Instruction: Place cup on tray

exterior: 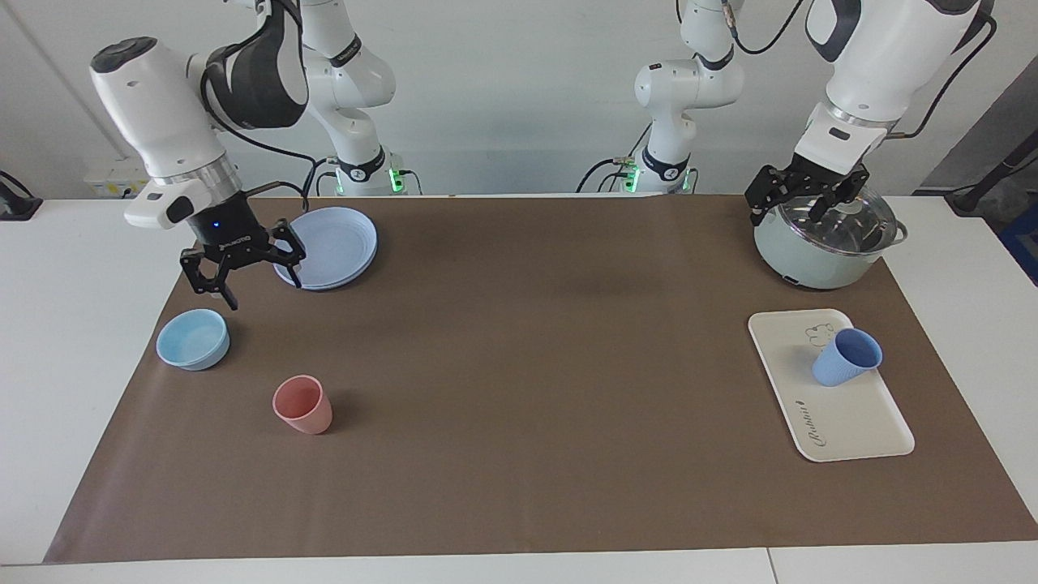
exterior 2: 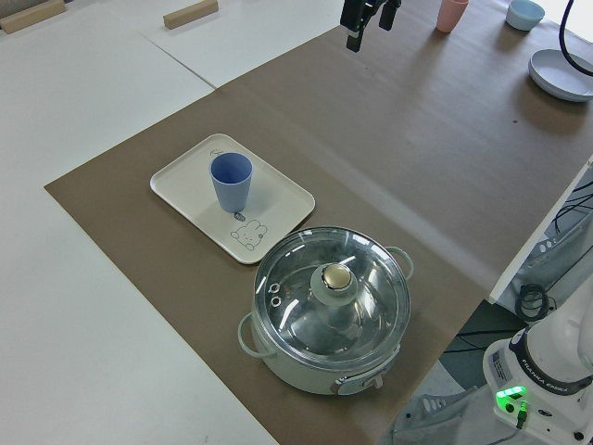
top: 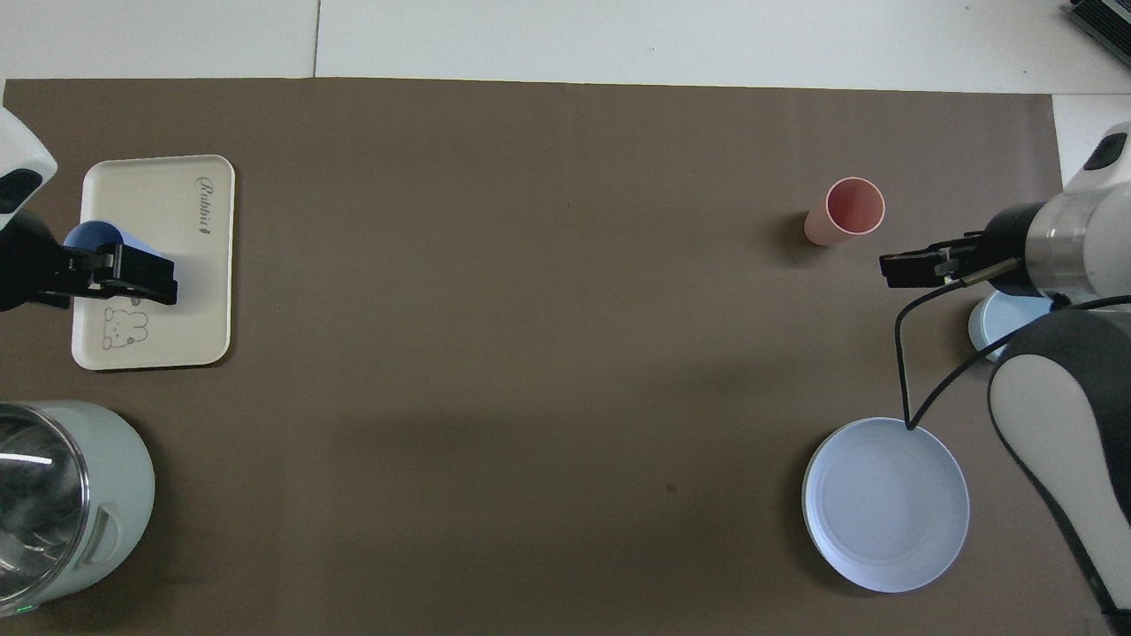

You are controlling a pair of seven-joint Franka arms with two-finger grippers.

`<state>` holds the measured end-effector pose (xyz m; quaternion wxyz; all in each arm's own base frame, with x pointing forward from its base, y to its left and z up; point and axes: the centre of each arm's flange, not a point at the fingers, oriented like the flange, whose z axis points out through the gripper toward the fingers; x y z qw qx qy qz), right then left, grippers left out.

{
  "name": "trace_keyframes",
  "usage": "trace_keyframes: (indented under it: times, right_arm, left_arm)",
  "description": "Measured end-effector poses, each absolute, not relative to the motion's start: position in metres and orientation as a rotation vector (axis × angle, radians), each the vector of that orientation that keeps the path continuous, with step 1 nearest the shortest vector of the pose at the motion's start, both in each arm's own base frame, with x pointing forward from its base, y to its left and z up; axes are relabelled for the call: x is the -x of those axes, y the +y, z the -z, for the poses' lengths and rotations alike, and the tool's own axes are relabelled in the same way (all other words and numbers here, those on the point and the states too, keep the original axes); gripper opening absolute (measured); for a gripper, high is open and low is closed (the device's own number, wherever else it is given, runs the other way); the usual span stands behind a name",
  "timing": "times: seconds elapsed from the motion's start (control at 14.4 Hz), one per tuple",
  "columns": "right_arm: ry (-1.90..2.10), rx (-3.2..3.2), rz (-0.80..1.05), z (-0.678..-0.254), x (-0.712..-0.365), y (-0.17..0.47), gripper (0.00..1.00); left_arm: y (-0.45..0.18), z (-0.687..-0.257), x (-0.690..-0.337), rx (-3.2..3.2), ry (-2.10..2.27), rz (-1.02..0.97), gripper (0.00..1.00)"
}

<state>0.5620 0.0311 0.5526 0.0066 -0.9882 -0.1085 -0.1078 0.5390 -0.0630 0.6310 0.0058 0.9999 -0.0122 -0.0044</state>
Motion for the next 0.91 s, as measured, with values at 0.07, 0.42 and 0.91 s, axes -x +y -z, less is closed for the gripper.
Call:
trace_keyframes:
  times: [0.07,0.42,0.91]
  right_arm:
    - [-0.294,3.122,0.294,-0.562,-0.56,0.035,1.0]
    - [-0.154,3.154,0.103,-0.622,-0.552,0.024,1.0]
    - [0.049,3.145,0.041,-0.631,-0.547,0.003,1.0]
  left_arm:
    - [-0.063,-0.631,-0.539,-3.123,-0.036,0.014,1.0]
    - [-0.062,-0.631,-0.539,-3.12,-0.033,0.019,1.0]
    - [-0.058,-0.63,-0.538,-3.121,-0.02,0.032,1.0]
